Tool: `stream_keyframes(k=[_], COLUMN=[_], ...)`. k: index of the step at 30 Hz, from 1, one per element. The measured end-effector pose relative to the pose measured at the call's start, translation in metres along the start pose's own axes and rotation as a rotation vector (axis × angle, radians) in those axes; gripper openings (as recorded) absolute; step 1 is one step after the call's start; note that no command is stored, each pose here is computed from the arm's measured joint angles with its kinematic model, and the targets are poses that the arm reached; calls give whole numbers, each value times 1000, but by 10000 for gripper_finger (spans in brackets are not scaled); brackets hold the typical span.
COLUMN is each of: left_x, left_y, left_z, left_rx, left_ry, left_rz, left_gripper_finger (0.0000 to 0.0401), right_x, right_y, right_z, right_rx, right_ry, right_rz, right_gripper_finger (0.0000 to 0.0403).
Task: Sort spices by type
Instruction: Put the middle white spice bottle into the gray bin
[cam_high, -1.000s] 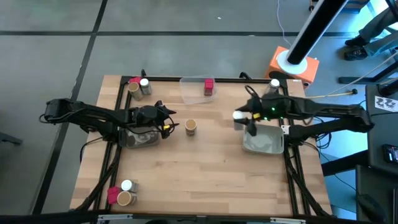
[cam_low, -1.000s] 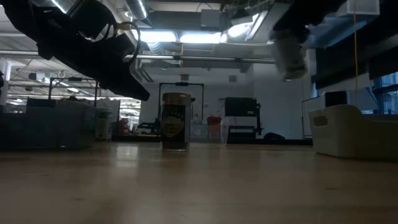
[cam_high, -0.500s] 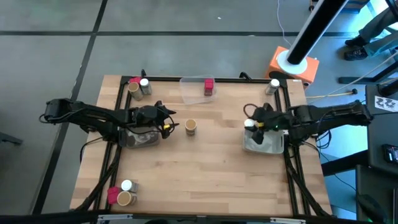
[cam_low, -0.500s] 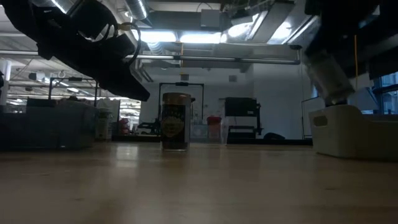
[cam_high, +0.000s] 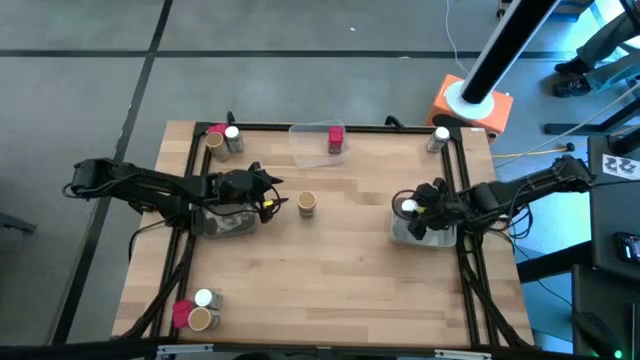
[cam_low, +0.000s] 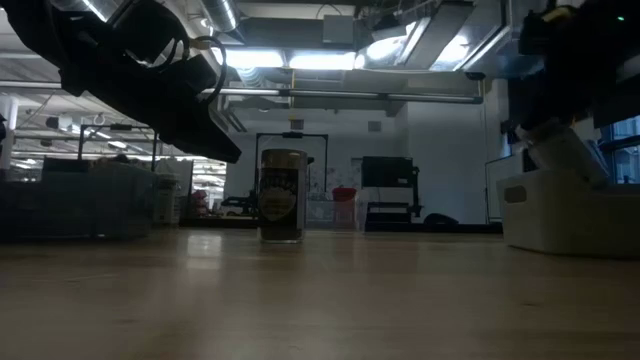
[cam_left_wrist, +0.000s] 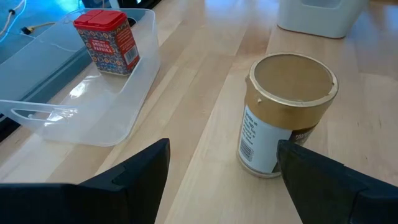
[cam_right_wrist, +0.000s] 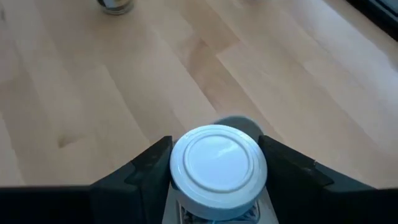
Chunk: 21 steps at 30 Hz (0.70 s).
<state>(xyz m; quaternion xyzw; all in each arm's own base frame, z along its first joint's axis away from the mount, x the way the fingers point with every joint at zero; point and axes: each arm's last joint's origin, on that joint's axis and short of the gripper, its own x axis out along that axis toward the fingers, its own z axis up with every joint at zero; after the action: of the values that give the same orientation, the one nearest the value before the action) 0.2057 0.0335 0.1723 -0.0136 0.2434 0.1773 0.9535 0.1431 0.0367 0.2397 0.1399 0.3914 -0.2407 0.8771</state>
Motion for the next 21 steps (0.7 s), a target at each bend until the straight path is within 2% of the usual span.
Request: stream_keyframes(k=[8, 13, 18, 21], left_x=[0, 0, 0, 0], left_y=[0, 0, 0, 0], left_z=[0, 0, 0, 0], left_rx=[0, -1, 0, 0], left_ry=[0, 0, 0, 0], left_rz=[0, 0, 0, 0], left_gripper_finger=[280, 280, 280, 280], right_x=[-6, -11, -13, -4], right_y=[-4, -9, -10, -11], right_z=[-23, -31, -35, -43], right_rx=[62, 166, 229, 250], right_ry=[10, -33, -88, -88], right_rz=[-113, -191, -205, -213], right_gripper_finger=[214, 218, 213, 215])
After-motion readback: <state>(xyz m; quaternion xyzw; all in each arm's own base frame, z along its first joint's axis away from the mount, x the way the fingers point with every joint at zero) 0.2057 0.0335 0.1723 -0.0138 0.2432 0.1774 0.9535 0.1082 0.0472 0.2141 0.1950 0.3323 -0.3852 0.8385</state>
